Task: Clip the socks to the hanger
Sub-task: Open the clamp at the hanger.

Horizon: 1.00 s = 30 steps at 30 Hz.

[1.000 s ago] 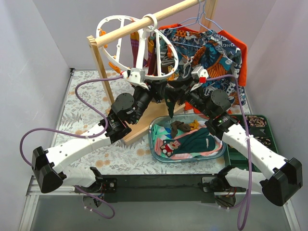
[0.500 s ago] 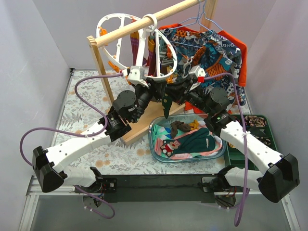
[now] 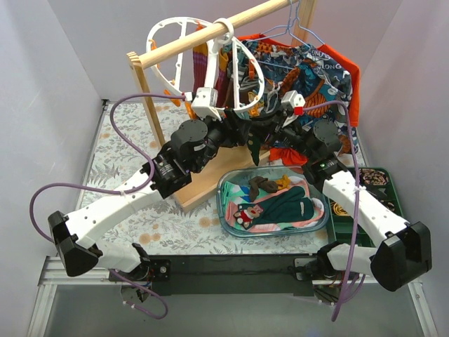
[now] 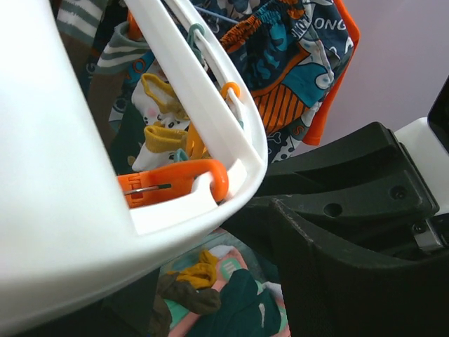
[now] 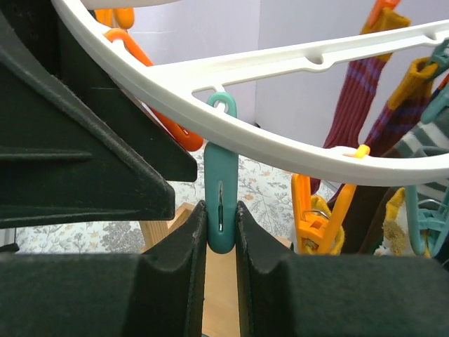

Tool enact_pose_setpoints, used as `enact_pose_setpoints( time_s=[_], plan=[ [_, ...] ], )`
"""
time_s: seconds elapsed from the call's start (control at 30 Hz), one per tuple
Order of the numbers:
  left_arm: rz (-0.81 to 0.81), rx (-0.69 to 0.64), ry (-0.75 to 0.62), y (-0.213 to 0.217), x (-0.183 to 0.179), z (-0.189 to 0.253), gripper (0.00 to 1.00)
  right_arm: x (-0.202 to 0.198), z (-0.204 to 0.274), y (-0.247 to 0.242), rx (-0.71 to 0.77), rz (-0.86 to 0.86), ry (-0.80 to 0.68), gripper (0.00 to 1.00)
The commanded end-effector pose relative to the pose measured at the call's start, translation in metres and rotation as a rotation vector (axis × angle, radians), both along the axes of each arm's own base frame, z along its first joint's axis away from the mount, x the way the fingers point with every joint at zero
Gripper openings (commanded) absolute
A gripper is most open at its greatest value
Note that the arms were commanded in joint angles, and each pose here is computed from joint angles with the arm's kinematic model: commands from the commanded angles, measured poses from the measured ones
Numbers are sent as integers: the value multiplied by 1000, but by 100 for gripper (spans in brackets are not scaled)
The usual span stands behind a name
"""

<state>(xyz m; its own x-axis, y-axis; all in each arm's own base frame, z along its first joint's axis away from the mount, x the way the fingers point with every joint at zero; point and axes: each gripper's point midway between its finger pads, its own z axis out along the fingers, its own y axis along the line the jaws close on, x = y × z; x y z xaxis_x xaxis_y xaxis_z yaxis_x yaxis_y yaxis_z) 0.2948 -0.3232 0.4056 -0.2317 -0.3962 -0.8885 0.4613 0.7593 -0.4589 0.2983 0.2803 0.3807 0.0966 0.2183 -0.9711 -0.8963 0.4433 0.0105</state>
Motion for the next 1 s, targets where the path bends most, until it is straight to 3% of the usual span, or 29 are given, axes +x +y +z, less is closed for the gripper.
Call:
enact_pose_setpoints(
  time_s=[0.0, 0.37, 0.53, 0.73, 0.97],
  plan=[
    [1, -53, 54, 6, 9, 13, 57, -3, 12, -1, -12, 55, -43, 1],
    [-19, -90, -16, -3, 21, 16, 53, -8, 17, 3, -13, 120, -36, 1],
    [-79, -231, -118, 0, 5, 37, 54, -6, 14, 3, -7, 110, -14, 1],
    [-15, -257, -121, 6, 15, 34, 56, -6, 15, 3, -4, 110, -11, 1],
    [-1, -312, -158, 5, 20, 36, 52, -7, 13, 2, -5, 107, -13, 1]
  ],
)
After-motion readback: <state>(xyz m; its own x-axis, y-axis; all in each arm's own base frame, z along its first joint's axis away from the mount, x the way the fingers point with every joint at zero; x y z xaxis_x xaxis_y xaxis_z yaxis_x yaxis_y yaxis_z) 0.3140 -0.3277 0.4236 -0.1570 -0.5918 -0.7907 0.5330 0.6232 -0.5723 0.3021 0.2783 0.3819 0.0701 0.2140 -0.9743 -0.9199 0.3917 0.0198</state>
